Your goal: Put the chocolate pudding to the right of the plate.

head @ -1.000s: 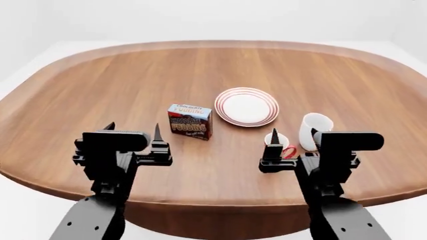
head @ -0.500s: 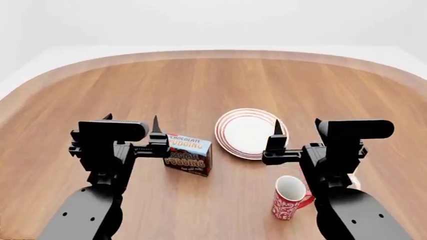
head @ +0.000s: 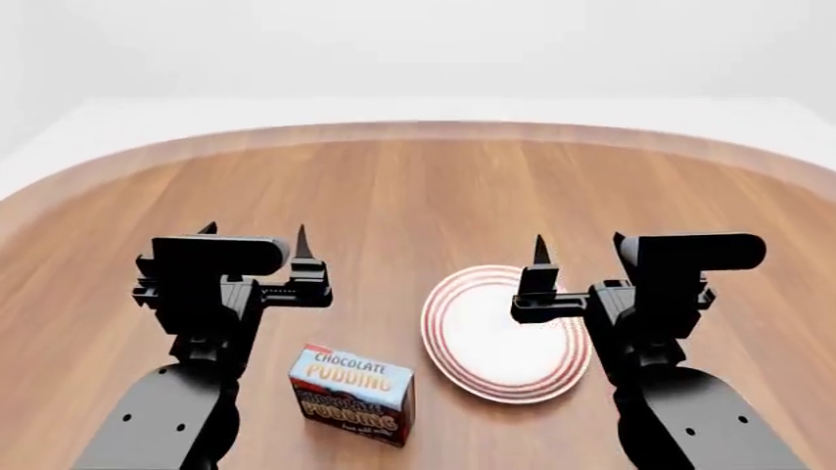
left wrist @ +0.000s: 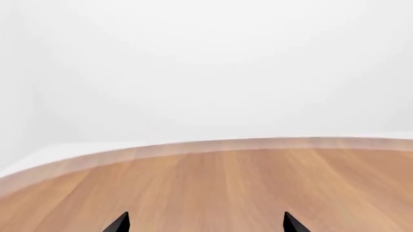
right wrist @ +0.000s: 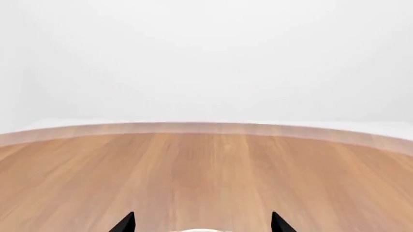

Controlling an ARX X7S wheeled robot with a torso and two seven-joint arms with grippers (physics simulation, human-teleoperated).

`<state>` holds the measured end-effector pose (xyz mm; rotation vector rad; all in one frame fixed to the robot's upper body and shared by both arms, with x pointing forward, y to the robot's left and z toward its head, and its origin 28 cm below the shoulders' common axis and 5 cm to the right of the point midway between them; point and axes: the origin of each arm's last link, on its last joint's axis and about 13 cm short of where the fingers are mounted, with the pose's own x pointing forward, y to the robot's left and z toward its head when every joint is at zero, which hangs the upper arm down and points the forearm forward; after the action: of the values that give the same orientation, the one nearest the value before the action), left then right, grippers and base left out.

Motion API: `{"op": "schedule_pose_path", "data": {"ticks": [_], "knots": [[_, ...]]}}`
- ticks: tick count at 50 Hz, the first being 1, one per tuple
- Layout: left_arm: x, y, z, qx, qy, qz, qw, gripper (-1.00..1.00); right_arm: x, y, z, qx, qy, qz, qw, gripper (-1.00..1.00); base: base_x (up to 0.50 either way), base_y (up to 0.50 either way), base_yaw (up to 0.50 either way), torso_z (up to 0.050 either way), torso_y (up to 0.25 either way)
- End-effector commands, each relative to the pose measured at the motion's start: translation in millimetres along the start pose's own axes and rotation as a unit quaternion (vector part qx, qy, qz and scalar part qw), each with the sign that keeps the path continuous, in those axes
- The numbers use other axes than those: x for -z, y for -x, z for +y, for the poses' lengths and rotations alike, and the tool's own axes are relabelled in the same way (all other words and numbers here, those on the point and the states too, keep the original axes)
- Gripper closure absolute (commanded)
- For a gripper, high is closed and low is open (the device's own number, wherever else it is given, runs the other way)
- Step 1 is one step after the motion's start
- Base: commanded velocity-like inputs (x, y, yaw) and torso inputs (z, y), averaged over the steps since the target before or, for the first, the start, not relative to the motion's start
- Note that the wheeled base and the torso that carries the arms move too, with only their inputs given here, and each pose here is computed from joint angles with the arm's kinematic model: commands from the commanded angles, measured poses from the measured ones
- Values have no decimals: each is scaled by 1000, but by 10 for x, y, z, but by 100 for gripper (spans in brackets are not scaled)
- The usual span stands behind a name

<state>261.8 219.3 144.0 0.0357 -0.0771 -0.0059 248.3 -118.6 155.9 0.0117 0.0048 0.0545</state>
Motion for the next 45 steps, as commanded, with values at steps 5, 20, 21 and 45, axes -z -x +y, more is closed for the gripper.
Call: {"op": "schedule_pose_path", "data": {"ticks": [5,20,21,45], "knots": [[10,-8,-4,-2,0,0,1000,-100,59,3,-6,0,-1,3,1000,-100,500,0,0,0,0],[9,-4,3,-4,0,-1,1000,-100,58,2,-3,-3,-2,1,1000,-100,367,0,0,0,1],[10,-5,4,-4,0,-1,1000,-100,66,0,-3,-1,0,1,1000,-100,0,0,0,0,0],[-18,15,3,-4,-5,-4,1000,-100,-370,402,-36,-98,100,67,988,-100,0,0,0,0,0]]}}
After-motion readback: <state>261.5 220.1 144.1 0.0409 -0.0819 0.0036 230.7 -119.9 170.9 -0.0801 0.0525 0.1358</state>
